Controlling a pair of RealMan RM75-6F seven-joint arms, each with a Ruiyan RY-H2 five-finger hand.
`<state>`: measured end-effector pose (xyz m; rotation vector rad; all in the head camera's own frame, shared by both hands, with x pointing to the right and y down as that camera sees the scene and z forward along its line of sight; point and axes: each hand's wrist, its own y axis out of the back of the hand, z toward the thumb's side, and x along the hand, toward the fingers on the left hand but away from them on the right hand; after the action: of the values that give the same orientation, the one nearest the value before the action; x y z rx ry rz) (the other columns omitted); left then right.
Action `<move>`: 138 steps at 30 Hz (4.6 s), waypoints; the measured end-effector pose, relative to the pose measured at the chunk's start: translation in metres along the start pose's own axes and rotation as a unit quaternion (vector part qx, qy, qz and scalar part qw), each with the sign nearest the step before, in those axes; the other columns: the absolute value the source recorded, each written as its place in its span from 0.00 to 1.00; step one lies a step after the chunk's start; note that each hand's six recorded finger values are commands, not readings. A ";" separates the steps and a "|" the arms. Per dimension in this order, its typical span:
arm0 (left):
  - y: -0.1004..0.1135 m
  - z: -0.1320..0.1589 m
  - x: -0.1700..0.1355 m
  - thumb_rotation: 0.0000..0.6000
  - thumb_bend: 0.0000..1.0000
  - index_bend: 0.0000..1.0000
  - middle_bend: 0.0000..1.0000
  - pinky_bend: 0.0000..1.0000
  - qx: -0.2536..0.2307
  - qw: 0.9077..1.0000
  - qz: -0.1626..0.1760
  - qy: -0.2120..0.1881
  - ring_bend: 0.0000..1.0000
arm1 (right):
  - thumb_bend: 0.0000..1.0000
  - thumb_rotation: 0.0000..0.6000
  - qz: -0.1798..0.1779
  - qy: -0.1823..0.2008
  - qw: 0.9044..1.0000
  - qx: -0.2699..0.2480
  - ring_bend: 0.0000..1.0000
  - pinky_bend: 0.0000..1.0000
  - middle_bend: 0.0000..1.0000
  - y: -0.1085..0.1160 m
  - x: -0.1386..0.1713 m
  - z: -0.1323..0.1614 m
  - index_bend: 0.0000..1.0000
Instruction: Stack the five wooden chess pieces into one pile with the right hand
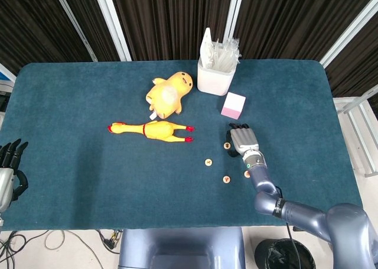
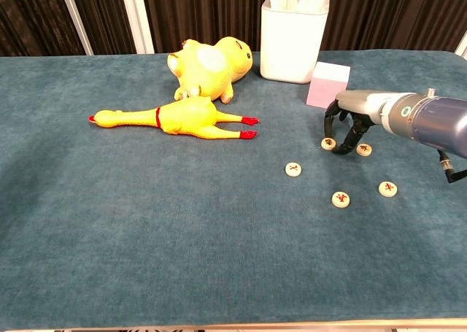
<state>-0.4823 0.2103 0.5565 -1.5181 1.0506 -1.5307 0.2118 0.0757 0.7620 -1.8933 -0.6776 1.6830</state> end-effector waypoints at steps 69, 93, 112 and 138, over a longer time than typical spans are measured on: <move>0.001 0.000 -0.001 1.00 0.82 0.09 0.00 0.00 0.000 1.000 0.001 0.001 0.00 | 0.39 1.00 0.006 0.000 1.000 -0.018 0.18 0.13 0.15 0.014 0.024 -0.038 0.54; 0.002 0.000 -0.001 1.00 0.82 0.09 0.00 0.02 -0.001 1.000 0.003 0.001 0.00 | 0.39 1.00 0.011 -0.008 1.000 -0.017 0.18 0.13 0.15 0.006 0.021 -0.050 0.54; 0.003 0.000 -0.002 1.00 0.82 0.09 0.00 0.02 0.001 1.000 0.005 0.002 0.00 | 0.39 1.00 0.014 -0.016 1.000 -0.013 0.17 0.13 0.15 0.008 0.022 -0.056 0.54; 0.002 0.000 -0.001 1.00 0.82 0.09 0.00 0.01 -0.002 1.000 0.003 0.001 0.00 | 0.39 1.00 0.014 -0.012 1.000 -0.011 0.17 0.13 0.14 0.008 0.020 -0.049 0.48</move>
<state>-0.4825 0.2106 0.5537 -1.5154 1.0588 -1.5263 0.2628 0.0806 0.7466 -1.9098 -0.6844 1.7242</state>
